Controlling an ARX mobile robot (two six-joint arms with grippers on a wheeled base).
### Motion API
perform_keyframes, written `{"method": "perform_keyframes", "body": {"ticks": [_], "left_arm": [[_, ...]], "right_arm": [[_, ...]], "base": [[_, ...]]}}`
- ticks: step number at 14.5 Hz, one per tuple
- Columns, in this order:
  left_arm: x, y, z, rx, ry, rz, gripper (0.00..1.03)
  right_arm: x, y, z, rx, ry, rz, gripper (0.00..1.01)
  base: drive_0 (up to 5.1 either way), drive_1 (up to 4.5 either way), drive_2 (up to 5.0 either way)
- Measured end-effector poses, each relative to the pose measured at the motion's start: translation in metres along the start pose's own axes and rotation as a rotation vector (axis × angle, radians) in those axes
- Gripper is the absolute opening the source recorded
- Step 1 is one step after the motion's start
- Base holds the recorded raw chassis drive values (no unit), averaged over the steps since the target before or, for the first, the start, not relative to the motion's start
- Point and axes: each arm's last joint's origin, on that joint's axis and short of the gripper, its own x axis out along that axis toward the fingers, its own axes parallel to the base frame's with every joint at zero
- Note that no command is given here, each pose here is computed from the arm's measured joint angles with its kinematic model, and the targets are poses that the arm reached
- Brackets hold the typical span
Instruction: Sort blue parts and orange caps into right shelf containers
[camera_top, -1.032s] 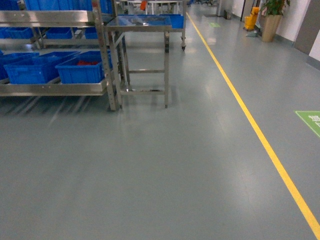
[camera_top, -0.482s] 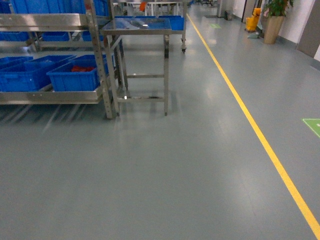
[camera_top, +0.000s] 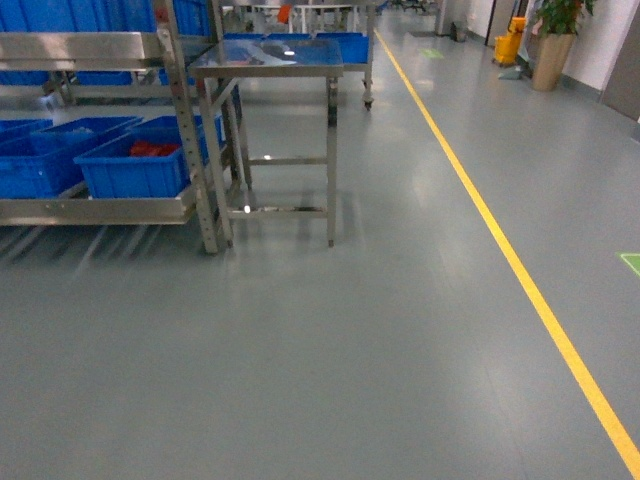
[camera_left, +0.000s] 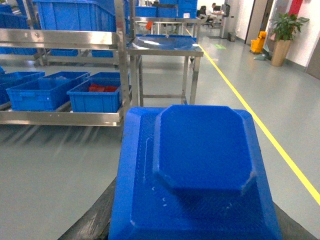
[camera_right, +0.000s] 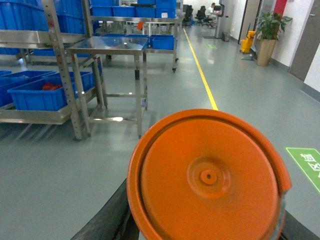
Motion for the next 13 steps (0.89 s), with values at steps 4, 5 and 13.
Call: {"method": "perform_keyframes", "body": {"ticks": [4,5,13], "left_arm": [[0.0000,0.0000,0.0000,0.000,0.000,0.000,0.43],[0.0000,0.0000,0.0001,0.000,-0.002,0.000,0.43],[0.0000,0.0000,-0.0001,0.000,0.002,0.000,0.43]], "right_arm": [[0.0000,0.0000,0.0002,0.000,-0.002,0.000,0.44],[0.0000,0.0000,0.0000,0.000,0.000,0.000,0.44],[0.0000,0.0000,0.0000,0.000,0.000,0.000,0.44]], "base": [[0.0,4.27,-4.3],[0.0,4.27,-4.3],[0.0,4.27,-4.3]]}}
